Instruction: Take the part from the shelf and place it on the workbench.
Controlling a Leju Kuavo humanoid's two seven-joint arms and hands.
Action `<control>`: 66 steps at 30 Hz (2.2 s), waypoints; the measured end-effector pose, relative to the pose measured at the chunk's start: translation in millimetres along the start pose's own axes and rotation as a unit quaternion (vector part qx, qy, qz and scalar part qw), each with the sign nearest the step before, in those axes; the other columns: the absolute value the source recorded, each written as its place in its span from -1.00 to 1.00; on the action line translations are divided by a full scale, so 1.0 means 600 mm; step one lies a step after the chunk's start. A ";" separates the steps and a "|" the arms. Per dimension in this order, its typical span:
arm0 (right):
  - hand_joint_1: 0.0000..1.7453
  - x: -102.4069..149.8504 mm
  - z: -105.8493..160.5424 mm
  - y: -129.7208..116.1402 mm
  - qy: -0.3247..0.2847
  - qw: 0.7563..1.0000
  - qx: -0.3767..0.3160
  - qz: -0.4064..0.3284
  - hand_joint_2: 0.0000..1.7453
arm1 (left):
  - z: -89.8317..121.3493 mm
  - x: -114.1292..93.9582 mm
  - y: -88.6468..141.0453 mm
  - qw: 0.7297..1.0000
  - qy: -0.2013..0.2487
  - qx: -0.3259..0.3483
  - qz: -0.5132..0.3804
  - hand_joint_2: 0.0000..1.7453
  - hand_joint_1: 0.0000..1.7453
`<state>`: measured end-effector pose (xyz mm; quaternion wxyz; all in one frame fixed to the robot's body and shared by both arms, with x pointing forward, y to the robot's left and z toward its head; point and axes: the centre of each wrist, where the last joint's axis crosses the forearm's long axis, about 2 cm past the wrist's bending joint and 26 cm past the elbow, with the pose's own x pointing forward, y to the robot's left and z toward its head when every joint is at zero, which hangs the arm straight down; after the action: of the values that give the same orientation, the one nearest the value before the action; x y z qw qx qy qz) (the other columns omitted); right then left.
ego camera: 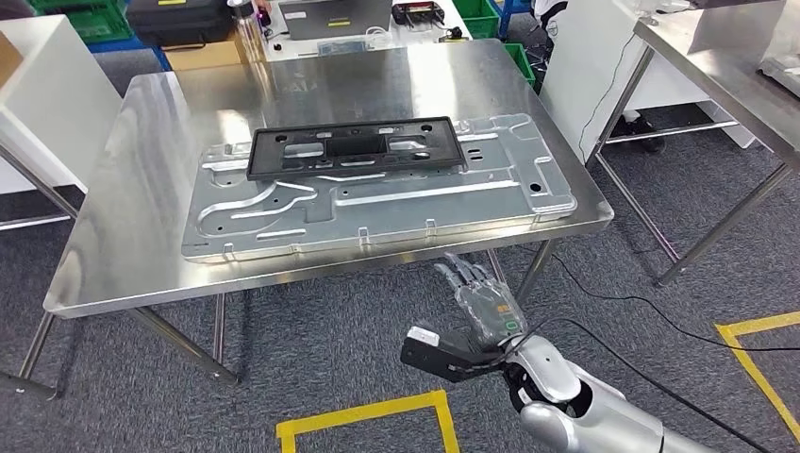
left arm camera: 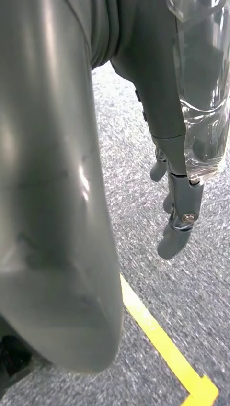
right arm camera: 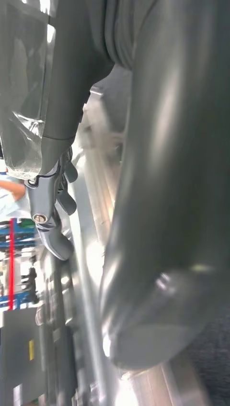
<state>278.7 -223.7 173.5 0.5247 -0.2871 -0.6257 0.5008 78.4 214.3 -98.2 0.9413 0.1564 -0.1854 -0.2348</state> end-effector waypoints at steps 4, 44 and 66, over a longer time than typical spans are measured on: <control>-1.00 -0.011 0.004 0.020 0.024 1.000 0.008 -0.014 -1.00 | 0.001 -0.001 -0.001 1.000 0.001 0.000 0.000 -1.00 -1.00; -1.00 -0.131 0.300 0.461 0.639 0.528 0.332 -0.449 1.00 | -0.005 -0.012 0.013 0.999 0.019 0.014 0.037 -1.00 -1.00; -1.00 -0.131 0.303 0.463 0.657 0.515 0.330 -0.441 1.00 | -0.005 -0.016 0.012 0.999 0.022 0.010 0.037 -1.00 -1.00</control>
<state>83.5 -259.7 -103.8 0.9967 -0.0279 0.0609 0.0449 74.7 225.6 -100.5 0.9517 0.1638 -0.1725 -0.1942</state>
